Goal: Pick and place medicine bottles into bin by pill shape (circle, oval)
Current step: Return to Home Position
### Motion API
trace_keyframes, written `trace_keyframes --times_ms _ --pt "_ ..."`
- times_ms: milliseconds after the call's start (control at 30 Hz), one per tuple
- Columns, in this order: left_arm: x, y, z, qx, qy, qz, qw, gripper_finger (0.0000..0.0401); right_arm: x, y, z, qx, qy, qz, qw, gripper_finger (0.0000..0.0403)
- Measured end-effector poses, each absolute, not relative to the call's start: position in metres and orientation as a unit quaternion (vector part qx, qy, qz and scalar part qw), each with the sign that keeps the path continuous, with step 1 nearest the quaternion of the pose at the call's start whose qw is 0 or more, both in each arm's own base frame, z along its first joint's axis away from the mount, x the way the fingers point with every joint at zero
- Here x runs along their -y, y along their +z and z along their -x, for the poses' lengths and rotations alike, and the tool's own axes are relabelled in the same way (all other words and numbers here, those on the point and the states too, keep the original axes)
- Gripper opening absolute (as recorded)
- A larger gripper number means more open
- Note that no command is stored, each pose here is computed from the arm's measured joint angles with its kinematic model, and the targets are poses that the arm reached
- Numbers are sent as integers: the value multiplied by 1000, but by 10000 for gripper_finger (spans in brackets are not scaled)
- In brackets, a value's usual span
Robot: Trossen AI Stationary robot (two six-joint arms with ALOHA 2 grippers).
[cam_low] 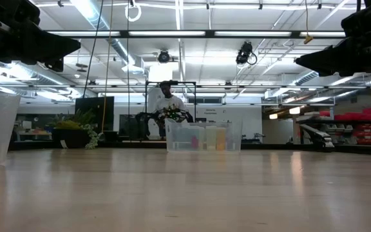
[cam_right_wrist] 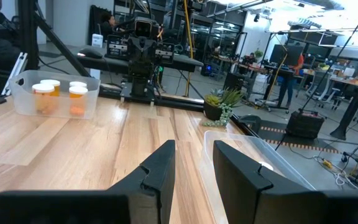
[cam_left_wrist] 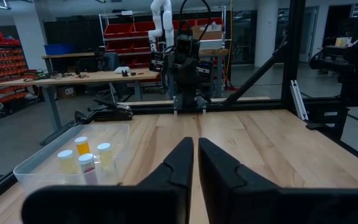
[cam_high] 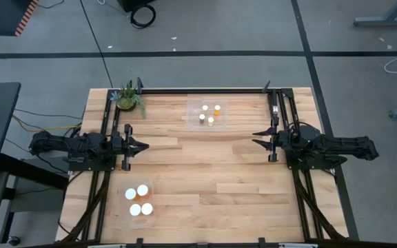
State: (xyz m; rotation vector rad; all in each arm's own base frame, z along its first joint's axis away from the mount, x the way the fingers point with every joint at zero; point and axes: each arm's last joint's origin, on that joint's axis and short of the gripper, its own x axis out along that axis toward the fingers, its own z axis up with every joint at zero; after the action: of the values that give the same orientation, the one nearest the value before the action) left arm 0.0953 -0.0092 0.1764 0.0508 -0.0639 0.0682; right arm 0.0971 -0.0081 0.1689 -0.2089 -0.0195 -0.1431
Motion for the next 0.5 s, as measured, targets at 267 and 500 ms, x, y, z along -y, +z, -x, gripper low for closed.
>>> trace_keyframes --times_ms 267,500 --pt "9 176 -95 32 34 -25 999 29 8 169 -97 10 -71 104 992 115" --pt "9 176 -95 32 34 -25 999 25 8 169 -97 10 -71 104 992 115"
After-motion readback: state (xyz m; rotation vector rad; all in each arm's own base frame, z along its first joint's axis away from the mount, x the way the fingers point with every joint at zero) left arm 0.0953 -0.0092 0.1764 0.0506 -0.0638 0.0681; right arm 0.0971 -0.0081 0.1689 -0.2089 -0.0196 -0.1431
